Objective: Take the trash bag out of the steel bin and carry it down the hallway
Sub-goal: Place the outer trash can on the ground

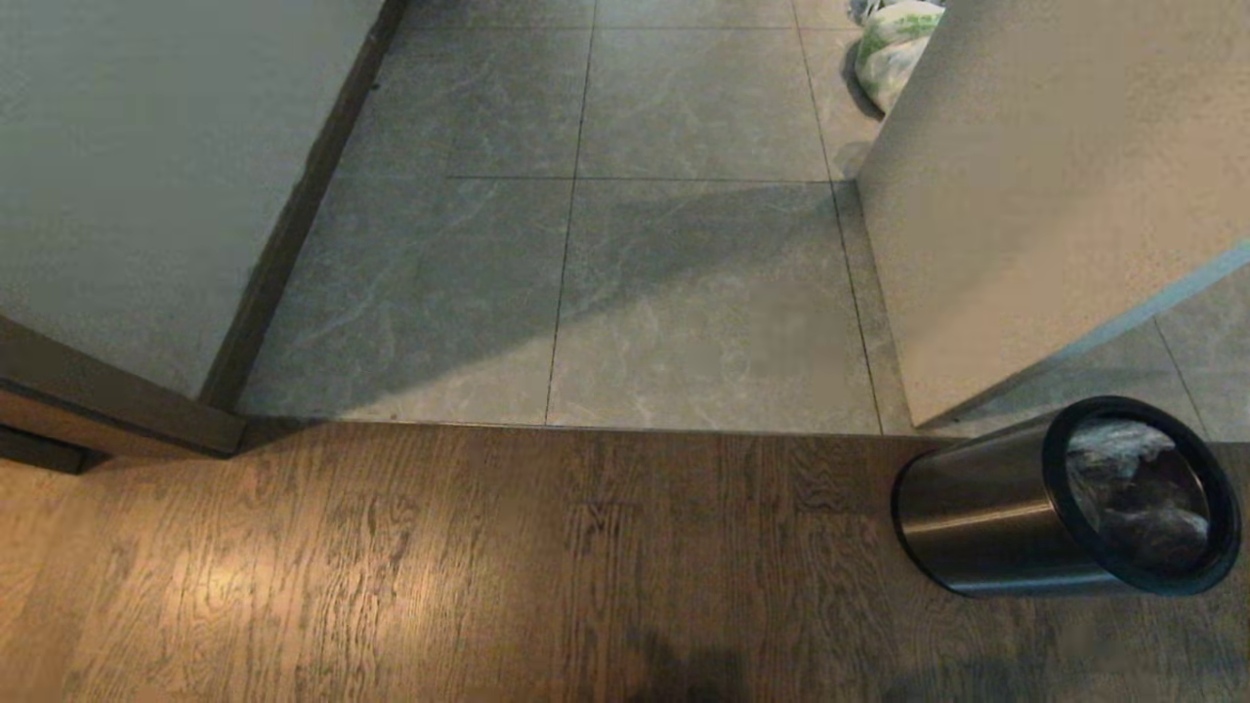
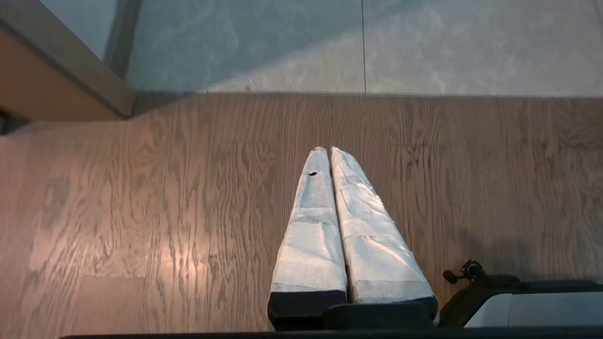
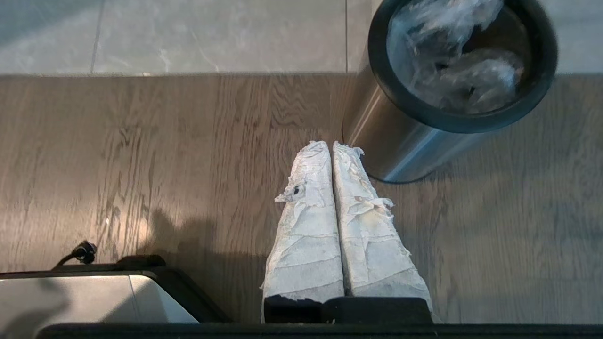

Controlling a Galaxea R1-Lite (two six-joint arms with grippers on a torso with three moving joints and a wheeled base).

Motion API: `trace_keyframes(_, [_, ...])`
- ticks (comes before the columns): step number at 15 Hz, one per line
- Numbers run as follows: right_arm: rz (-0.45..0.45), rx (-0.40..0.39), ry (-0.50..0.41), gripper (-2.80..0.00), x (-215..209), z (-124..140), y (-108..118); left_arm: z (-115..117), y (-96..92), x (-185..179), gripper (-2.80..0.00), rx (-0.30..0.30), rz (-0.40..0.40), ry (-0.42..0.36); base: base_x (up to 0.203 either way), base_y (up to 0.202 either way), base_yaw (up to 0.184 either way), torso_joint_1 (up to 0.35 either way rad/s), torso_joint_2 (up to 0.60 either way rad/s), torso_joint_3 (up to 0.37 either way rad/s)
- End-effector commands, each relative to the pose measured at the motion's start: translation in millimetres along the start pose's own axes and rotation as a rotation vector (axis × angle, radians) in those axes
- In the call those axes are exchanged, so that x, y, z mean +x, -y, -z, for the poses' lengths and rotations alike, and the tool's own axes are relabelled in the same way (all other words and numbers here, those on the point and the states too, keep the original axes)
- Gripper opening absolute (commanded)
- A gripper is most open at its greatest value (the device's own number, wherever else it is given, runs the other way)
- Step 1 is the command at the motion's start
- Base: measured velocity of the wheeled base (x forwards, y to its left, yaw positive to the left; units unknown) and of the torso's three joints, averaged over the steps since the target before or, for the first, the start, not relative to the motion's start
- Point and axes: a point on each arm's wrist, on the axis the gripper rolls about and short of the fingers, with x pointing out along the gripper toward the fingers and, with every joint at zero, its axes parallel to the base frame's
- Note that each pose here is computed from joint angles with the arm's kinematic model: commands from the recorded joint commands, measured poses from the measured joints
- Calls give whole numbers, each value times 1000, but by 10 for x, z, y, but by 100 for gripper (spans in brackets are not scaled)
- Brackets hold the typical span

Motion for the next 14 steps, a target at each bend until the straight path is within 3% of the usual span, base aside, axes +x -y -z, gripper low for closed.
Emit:
trace_keyframes(1, [-1,0,0,-280,-1,-1,0,0,0,0,-280,0,0,0,0,0,0,2,5,-191])
trace_keyframes(9, [6,4,7,-280,-12,-28,1,0,0,0,-280,1,0,0,0,0,0,3,2,-144])
trace_keyframes(11, [2,4,18,-280,-73,-313,-6,1,0,0,-280,1,0,-1,0,0,0,0,0,0])
trace_keyframes(13, [-4,10,-42,-280,-94,-811,-17,0,0,0,-280,1,0,0,0,0,0,0,0,0])
trace_keyframes(14, [-6,12,-115,-280,-35,-968,-21,0,0,0,-280,1,0,0,0,0,0,0,0,0])
